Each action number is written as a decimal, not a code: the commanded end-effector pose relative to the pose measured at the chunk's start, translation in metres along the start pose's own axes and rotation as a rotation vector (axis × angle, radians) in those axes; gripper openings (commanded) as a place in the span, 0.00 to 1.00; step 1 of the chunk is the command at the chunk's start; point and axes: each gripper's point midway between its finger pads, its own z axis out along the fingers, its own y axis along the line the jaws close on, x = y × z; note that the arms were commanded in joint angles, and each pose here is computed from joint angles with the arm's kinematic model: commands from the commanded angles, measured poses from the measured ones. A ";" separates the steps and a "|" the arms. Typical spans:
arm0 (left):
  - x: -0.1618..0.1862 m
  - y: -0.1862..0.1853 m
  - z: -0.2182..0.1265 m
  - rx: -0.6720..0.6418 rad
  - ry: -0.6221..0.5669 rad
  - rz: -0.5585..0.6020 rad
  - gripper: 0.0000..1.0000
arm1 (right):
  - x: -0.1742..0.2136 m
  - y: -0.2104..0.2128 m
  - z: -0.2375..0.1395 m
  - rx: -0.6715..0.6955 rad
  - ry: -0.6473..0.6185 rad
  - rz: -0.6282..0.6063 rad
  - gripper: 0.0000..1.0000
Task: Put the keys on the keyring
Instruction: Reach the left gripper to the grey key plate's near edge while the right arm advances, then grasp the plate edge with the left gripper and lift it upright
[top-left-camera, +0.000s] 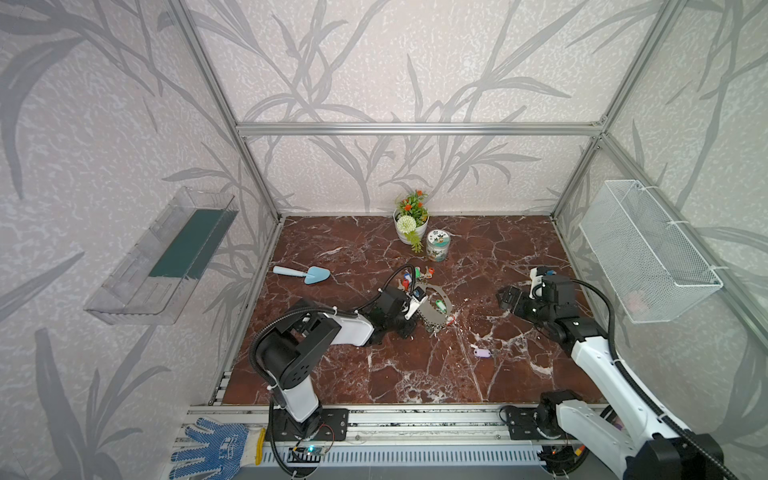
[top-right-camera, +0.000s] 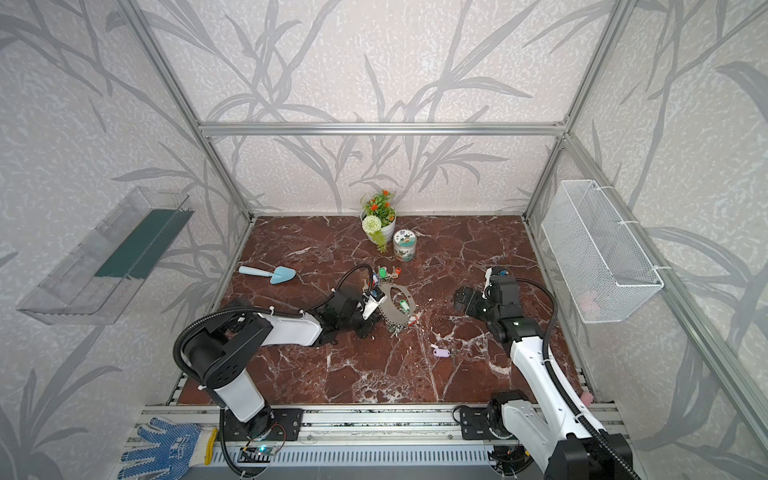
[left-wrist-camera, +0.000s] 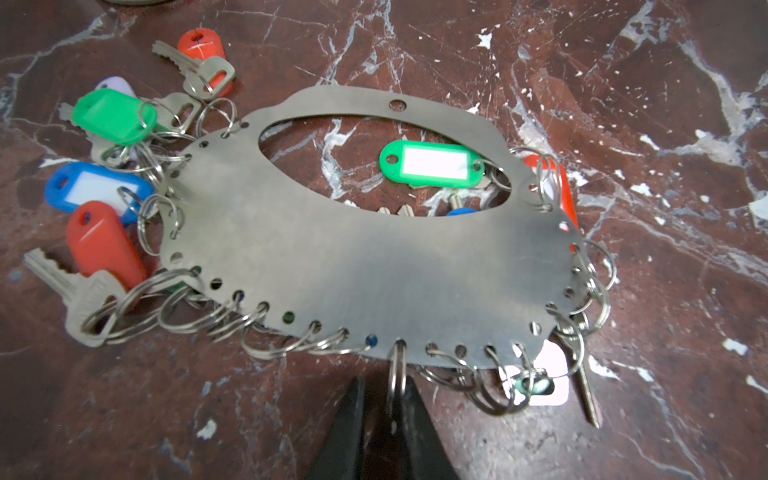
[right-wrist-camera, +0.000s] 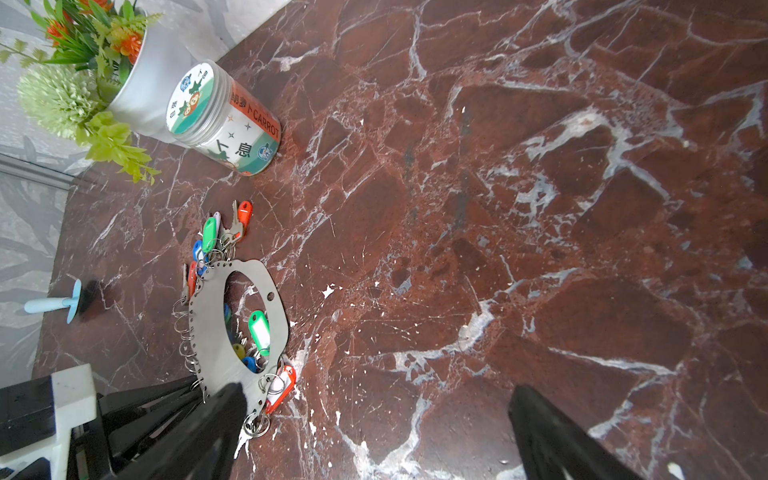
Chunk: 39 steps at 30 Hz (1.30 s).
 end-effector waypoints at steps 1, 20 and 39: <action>0.008 -0.001 0.004 -0.001 0.024 0.006 0.15 | 0.005 0.001 0.003 -0.011 0.014 0.001 0.99; -0.037 0.000 -0.043 -0.049 -0.044 -0.008 0.00 | -0.001 0.017 0.002 -0.090 0.009 -0.010 0.99; -0.149 -0.034 -0.165 0.107 -0.216 0.091 0.00 | -0.065 0.136 -0.039 -0.663 -0.235 -0.236 1.00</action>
